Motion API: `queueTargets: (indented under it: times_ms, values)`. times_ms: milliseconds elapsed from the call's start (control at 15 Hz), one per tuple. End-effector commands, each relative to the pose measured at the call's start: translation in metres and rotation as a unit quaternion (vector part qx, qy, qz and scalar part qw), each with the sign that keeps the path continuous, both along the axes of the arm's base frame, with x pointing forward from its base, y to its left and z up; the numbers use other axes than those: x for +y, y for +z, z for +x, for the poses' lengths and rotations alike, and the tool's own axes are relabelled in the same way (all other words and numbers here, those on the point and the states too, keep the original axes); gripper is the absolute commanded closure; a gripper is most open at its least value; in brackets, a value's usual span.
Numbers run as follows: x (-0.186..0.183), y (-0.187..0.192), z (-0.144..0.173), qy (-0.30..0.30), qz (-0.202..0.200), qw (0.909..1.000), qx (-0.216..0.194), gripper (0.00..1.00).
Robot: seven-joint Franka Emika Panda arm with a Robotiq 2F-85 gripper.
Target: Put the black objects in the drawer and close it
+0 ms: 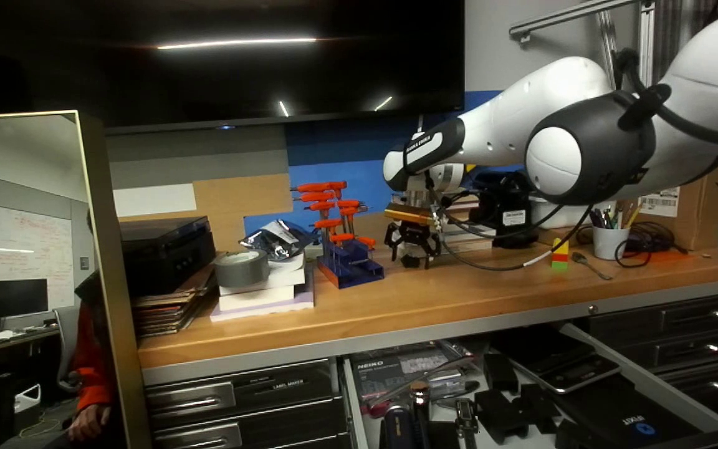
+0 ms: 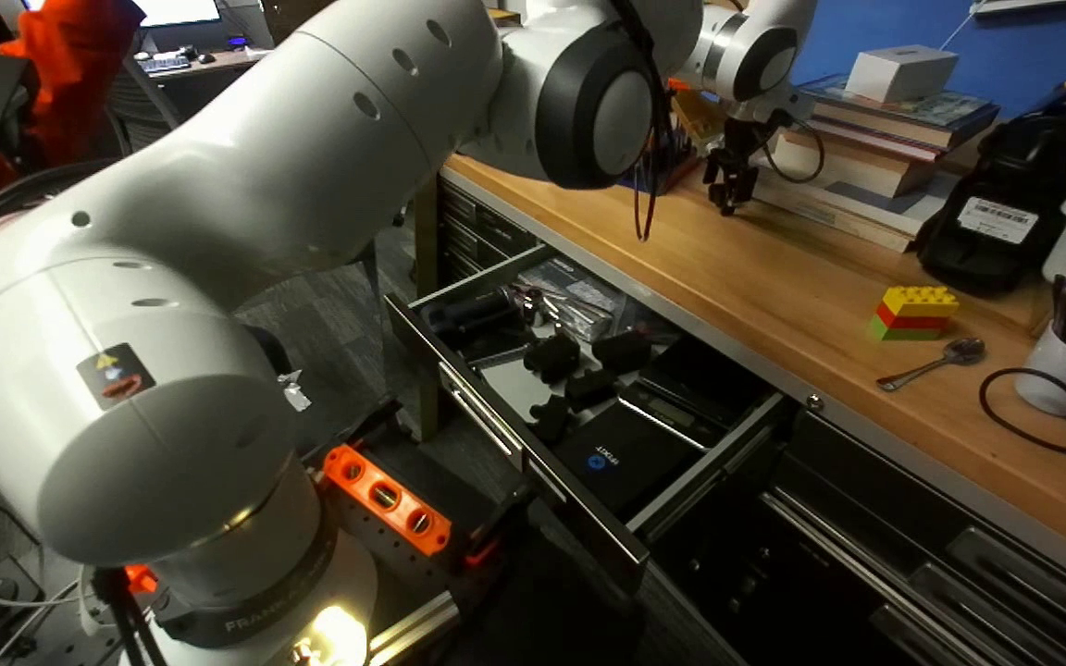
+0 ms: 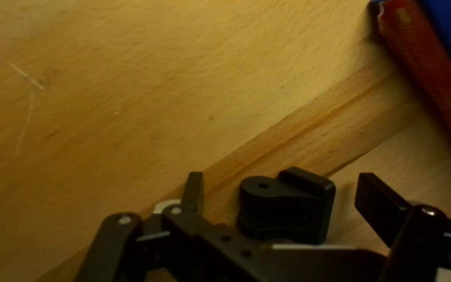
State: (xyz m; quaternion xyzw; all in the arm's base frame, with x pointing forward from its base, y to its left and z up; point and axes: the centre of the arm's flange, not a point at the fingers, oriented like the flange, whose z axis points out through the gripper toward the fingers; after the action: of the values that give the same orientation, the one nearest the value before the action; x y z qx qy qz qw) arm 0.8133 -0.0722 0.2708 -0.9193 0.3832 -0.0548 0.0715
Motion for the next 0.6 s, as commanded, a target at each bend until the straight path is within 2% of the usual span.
queueTargets:
  times_ms: [0,67,133,267,533]
  values:
    - [-0.0027,0.0032,0.0515,-0.009,-0.016,0.9998,-0.007,0.00]
    - [-0.0032,0.0037,0.0525,-0.015,-0.016,0.9997,-0.008,0.01]
    - [-0.0040,0.0027,0.0530,-0.014,-0.020,0.9997,-0.007,0.26]
    - [-0.0056,0.0019,0.0534,-0.016,-0.024,0.9996,-0.004,0.31]
    - [-0.0093,0.0008,0.0518,-0.016,-0.035,0.9992,0.003,0.64]
